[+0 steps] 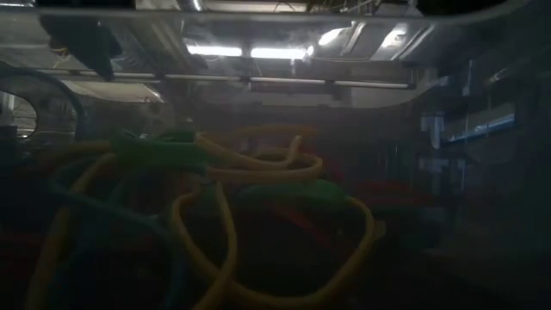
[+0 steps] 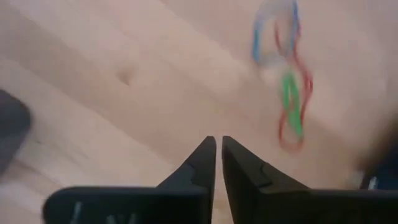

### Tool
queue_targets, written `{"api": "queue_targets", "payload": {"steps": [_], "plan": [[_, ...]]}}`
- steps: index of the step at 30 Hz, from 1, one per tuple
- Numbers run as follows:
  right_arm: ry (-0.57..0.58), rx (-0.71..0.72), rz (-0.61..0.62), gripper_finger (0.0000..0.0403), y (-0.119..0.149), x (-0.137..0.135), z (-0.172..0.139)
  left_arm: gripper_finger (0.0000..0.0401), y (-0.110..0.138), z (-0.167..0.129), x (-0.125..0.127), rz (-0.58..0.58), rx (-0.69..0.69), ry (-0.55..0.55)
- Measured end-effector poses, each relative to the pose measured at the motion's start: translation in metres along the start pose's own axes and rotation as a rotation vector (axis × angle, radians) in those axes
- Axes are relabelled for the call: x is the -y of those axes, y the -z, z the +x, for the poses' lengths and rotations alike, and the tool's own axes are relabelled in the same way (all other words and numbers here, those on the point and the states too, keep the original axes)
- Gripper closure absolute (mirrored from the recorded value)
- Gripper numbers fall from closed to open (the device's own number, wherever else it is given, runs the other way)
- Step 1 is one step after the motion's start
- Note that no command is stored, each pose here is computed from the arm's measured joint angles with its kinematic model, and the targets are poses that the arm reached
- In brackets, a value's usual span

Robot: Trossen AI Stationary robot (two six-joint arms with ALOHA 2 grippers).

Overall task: Pick and place rubber bands into bin
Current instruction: Put the green rubber band into the black bin

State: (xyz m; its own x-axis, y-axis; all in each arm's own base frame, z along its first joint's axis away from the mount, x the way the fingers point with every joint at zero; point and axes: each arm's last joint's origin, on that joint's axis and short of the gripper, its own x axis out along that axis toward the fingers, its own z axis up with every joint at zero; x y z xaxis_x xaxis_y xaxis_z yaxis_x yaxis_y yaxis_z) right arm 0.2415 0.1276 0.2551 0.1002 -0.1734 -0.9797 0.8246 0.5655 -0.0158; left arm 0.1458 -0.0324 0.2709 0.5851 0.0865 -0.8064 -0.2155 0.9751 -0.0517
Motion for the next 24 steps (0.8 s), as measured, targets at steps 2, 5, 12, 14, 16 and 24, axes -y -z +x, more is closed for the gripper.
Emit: {"api": "queue_targets", "payload": {"steps": [2,5,12,14,16,24], "plan": [[0.021,-0.064,0.075,0.0358,0.012,0.002,0.005,0.0399,0.003,-0.006,-0.003,0.017,0.029,0.016],[0.066,-0.116,0.159,0.0338,0.032,0.006,0.013,0.0399,0.004,-0.012,-0.005,0.049,0.065,0.033],[0.142,-0.117,0.221,0.0284,0.054,0.024,0.028,0.0399,0.004,-0.016,-0.006,0.111,0.094,0.041],[0.154,-0.116,0.229,0.0271,0.052,0.033,0.033,0.0399,0.003,-0.016,-0.005,0.122,0.101,0.043],[0.158,-0.119,0.250,0.0259,0.047,0.043,0.040,0.0399,0.002,-0.016,-0.005,0.131,0.110,0.046],[0.055,-0.140,0.282,0.0240,0.034,0.082,0.073,0.0398,0.002,-0.016,-0.005,0.101,0.109,0.047]]}}
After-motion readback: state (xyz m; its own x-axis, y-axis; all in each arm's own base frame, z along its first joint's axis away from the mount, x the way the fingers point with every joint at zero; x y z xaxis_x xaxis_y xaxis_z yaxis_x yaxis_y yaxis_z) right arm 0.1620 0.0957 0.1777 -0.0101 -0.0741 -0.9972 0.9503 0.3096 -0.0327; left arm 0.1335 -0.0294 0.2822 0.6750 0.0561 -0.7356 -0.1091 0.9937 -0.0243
